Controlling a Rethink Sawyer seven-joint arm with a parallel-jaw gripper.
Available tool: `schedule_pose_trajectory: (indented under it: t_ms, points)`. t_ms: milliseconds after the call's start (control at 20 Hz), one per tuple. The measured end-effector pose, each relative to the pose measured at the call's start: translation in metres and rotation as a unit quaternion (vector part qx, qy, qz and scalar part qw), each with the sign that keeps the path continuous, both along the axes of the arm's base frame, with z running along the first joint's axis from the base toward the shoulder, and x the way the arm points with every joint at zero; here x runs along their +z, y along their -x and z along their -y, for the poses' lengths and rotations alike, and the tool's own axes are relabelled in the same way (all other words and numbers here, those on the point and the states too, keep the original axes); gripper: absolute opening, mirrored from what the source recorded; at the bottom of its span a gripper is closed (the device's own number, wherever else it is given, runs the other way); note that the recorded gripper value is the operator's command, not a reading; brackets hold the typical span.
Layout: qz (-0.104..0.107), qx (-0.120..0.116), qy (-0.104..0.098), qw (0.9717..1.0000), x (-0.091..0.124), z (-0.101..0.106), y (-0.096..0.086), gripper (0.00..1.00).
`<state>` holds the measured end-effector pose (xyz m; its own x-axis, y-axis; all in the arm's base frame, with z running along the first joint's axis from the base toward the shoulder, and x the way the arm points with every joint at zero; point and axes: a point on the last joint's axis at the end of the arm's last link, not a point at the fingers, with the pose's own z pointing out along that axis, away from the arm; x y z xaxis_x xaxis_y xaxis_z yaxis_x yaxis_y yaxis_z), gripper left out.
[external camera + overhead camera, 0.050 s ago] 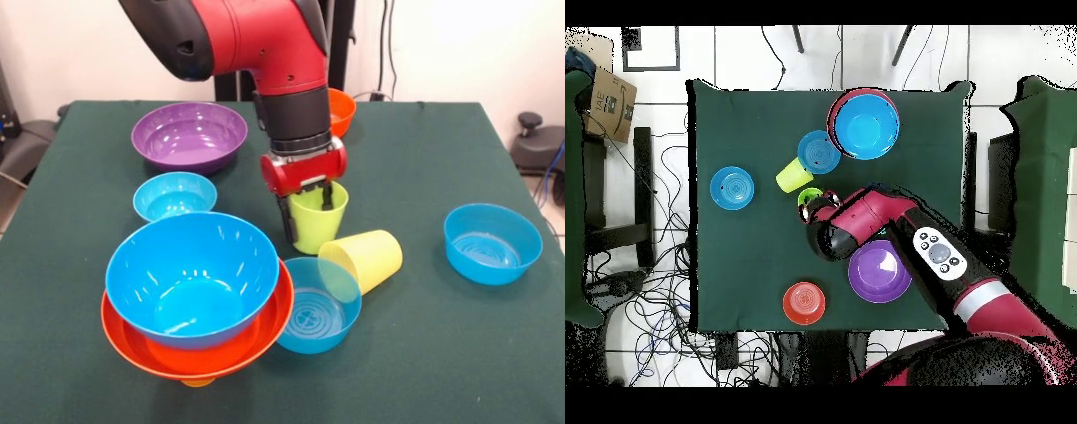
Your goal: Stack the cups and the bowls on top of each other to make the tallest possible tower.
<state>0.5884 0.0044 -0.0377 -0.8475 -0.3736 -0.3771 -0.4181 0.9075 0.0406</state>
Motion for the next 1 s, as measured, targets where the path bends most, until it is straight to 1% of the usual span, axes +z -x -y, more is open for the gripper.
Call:
schedule_pose_trajectory:
  t_ms: [200, 650, 850, 1000]
  points:
    - [-0.006, -0.004, -0.012, 0.9999, -0.004, -0.004, 0.003, 1.0]
    - [-0.004, 0.001, -0.013, 0.9999, -0.004, -0.01, 0.003, 1.0]
    - [-0.002, 0.008, -0.016, 0.9998, -0.004, -0.018, 0.003, 1.0]
    - [-0.002, 0.01, -0.016, 0.9998, -0.003, -0.021, 0.003, 1.0]
